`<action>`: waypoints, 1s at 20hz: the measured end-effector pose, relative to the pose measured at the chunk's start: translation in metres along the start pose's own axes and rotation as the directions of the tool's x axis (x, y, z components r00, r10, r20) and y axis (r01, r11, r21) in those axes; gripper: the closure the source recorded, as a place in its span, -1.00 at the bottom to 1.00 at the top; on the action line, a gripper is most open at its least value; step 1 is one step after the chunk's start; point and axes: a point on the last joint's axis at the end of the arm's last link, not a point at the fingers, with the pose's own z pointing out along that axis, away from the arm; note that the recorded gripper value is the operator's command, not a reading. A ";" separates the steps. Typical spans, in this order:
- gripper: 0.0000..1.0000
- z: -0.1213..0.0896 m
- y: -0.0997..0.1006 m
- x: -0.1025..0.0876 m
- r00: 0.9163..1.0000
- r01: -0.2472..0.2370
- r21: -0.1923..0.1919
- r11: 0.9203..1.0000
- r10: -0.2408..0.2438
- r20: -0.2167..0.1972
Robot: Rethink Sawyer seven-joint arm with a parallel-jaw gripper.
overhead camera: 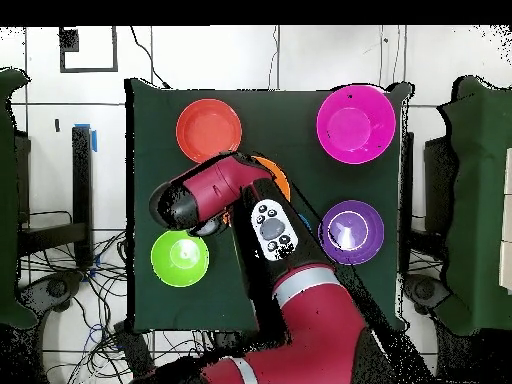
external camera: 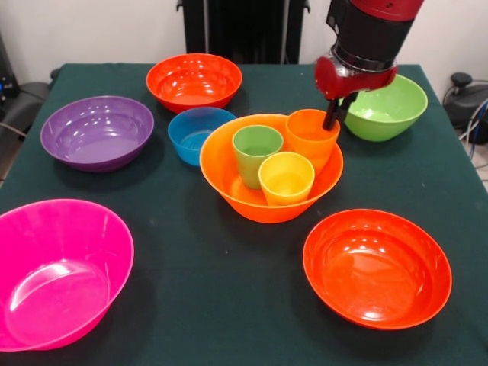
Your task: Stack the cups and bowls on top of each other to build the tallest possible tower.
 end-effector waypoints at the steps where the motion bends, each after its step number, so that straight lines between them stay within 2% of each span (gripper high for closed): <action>1: 1.00 0.000 0.001 -0.001 1.000 0.002 -0.002 1.000 -0.002 0.002; 11: 1.00 -0.002 0.003 -0.003 1.000 0.004 -0.010 1.000 -0.004 0.009; 12: -1.00 -0.002 0.002 -0.004 1.000 0.002 -0.013 1.000 -0.002 0.011; 20: -1.00 -0.004 0.002 -0.008 1.000 0.005 -0.028 1.000 -0.004 0.022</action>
